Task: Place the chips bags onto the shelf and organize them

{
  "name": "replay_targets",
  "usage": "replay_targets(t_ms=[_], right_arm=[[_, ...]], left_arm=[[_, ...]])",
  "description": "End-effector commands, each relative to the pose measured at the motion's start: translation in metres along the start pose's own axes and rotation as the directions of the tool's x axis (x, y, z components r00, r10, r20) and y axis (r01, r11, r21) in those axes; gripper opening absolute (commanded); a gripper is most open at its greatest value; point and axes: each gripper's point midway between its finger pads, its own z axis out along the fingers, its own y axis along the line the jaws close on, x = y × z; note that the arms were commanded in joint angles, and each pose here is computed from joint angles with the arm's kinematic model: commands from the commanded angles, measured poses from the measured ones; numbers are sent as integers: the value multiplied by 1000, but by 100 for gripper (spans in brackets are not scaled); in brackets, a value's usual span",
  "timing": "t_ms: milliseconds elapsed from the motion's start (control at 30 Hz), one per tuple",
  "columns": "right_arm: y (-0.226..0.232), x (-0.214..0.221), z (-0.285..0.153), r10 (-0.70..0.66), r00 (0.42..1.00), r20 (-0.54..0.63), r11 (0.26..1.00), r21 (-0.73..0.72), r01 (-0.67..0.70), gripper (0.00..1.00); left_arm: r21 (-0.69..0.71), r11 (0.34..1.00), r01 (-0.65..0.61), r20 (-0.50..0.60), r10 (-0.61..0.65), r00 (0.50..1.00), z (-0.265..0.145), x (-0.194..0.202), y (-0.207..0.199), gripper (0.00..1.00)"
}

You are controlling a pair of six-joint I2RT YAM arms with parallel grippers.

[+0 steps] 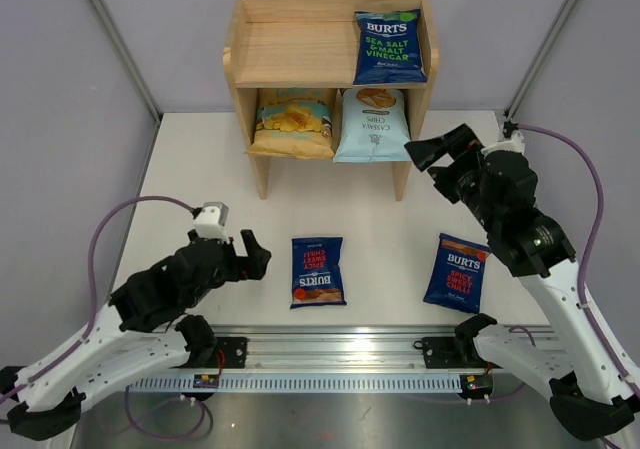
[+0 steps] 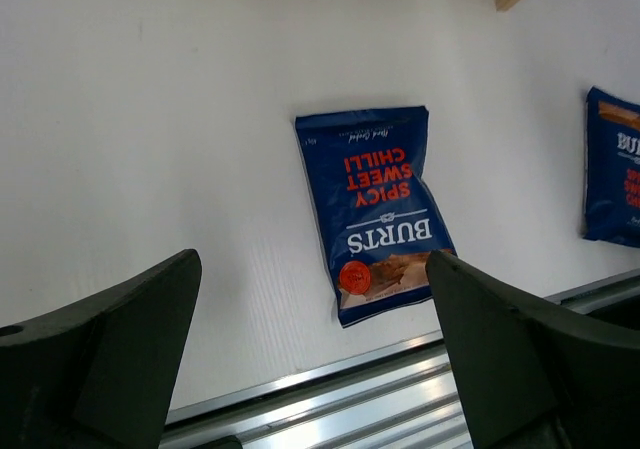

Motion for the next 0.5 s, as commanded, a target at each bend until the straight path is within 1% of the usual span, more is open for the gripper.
replay_targets(t_ms=[0,33,100,133,167,200,233,300,367,400,467], right_arm=[[-15,62,1,-252,941,-227,962,-163,218,99],[-42,80,6,-283,916,-285,958,-122,258,99],[-66,97,7,-290,896,-336,957,-95,275,99],[-89,114,10,-291,882,-370,956,-76,283,99],[-95,121,8,-293,878,-378,956,-92,279,100],[-101,129,8,-289,874,-390,957,-103,270,99],[-113,146,7,-295,857,-422,955,-135,262,100],[-119,157,3,-299,847,-440,954,-170,248,99],[-124,172,-2,-282,828,-484,957,-203,207,100],[-121,181,-8,-278,810,-516,955,-240,175,99],[-119,193,-13,-269,798,-540,948,-295,120,99]], left_arm=[[98,992,80,-72,-73,995,27,21,-34,99],[91,993,75,-111,-64,992,38,32,-37,99],[90,993,77,-179,-60,982,54,56,-41,99],[95,991,91,-186,-73,980,61,59,-46,99],[58,996,75,-234,-59,970,72,74,-43,99],[35,997,69,-257,-58,965,78,82,-41,99],[13,997,71,-274,-65,960,83,87,-39,99],[-48,998,47,-330,-60,942,95,107,-29,99],[-52,997,62,-337,-76,939,105,114,-28,99],[-36,996,80,-352,-87,932,111,121,-31,99],[-23,995,98,-364,-100,926,119,127,-29,96]])
